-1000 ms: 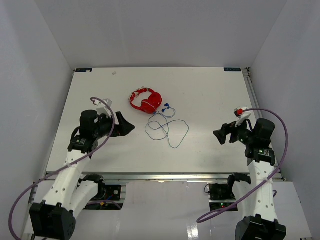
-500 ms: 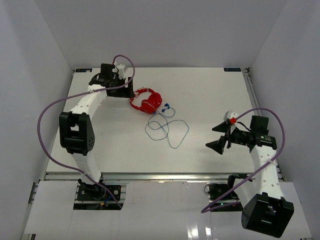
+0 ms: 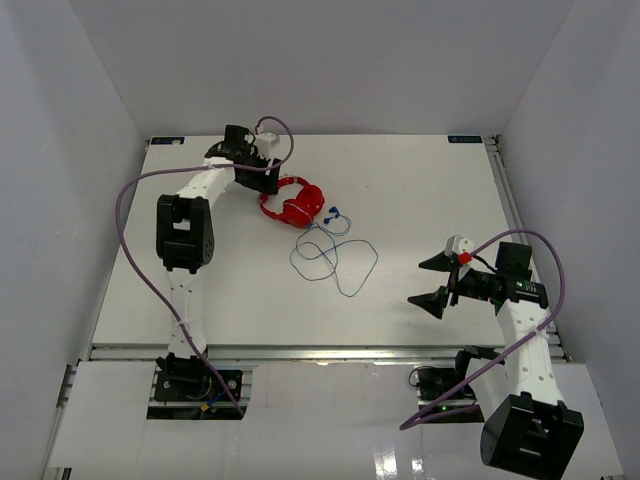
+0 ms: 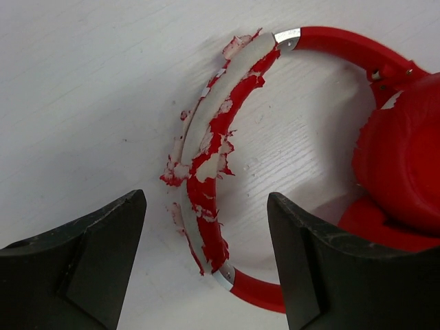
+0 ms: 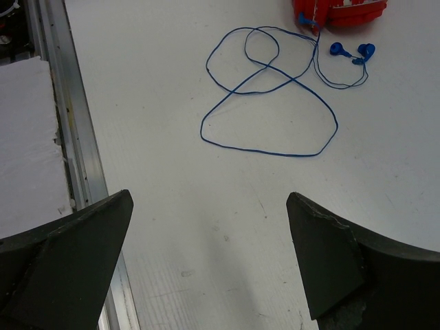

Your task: Wrap the headphones

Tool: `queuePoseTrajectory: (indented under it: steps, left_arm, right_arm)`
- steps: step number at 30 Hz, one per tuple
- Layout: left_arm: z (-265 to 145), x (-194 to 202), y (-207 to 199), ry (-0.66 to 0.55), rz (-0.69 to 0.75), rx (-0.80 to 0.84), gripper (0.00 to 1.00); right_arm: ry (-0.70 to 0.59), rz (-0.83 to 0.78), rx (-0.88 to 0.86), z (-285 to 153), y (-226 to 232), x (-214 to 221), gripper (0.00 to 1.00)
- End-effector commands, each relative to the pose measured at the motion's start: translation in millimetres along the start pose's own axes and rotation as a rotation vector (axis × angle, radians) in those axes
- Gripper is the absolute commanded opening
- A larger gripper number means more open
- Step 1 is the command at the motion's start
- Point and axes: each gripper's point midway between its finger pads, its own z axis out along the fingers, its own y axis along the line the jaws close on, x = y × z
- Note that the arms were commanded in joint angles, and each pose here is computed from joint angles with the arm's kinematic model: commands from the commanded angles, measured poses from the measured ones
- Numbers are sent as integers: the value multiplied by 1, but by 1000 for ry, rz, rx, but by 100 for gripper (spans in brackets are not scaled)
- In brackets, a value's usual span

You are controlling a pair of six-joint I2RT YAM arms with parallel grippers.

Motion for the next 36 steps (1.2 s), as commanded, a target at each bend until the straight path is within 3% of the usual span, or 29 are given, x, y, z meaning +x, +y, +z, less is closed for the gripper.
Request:
queuePoseTrajectory:
  steps: [1, 9, 16, 25, 29, 36]
  left_arm:
    - [4, -24, -6, -48, 125, -7, 81]
    - [23, -18, 10, -21, 217, -92, 74]
    - [37, -3, 16, 18, 239, -103, 48]
    - [40, 14, 7, 65, 238, -116, 23]
    - [11, -3, 2, 21, 130, -159, 0]
    - [-65, -1, -16, -53, -200, -218, 0]
  right_arm:
    - [-44, -41, -19, 1, 2, -9, 100]
    - [-61, -27, -14, -1, 2, -13, 99]
    - [-59, -22, -3, -2, 0, -12, 99]
    - [-66, -18, 7, -4, -1, -13, 99]
    - [-65, -15, 11, -5, -1, -12, 99]
    - [-49, -21, 20, -5, -2, -10, 100]
